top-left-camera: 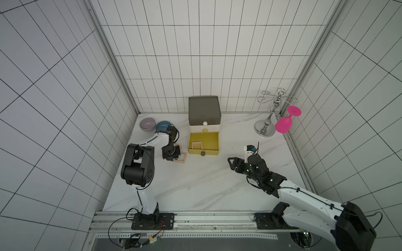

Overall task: Place the brooch boxes into the drawer by color
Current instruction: Pick up the brooch box from the center of the board, then place the brooch box in the drawer.

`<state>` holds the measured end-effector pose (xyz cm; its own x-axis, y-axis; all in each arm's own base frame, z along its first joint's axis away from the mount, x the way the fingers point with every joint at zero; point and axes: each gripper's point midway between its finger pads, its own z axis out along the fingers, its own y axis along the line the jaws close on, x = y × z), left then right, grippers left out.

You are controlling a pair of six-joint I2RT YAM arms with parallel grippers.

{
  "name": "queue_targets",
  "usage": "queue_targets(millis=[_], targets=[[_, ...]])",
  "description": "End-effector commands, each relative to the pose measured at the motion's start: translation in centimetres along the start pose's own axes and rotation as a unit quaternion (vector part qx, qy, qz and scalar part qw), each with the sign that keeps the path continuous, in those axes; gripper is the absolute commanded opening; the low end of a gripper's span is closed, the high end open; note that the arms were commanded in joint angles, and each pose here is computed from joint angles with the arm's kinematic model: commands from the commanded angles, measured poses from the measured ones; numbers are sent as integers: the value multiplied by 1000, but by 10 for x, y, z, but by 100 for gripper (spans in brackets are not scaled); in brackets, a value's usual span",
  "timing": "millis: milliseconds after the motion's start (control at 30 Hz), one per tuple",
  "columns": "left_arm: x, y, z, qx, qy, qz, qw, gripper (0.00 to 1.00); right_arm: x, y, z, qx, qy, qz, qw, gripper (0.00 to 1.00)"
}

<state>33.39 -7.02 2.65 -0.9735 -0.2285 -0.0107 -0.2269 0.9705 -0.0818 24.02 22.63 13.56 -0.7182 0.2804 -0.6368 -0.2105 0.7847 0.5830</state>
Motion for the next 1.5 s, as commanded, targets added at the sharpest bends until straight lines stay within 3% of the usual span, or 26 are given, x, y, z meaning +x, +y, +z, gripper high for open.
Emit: queue_targets(millis=[0,67,267,500,600,733,1033,1467], targets=[[-8,-4,2,1,-10,3,1000,6,-5,2,-3,2,-9,0,1000,73],[-6,-5,1,0,-9,5,1000,0,-4,1,-2,3,-8,2,1000,73],[-1,-8,-19,13,-21,3,1000,0,-4,2,-1,1,-7,2,1000,73],[-9,-25,-95,50,-85,20,995,0,-3,0,-2,2,-9,4,1000,73],[-16,-51,-134,102,-126,39,986,0,-2,-1,-2,3,-10,5,1000,73],[-26,-90,-161,146,-163,72,973,0,-2,-1,-1,3,-9,5,1000,73],[-45,-134,-140,122,-150,124,973,0,-2,-5,-6,9,-14,3,1000,73],[-25,-175,-97,126,-120,156,972,0,-1,-6,-1,14,-9,0,1000,74]])
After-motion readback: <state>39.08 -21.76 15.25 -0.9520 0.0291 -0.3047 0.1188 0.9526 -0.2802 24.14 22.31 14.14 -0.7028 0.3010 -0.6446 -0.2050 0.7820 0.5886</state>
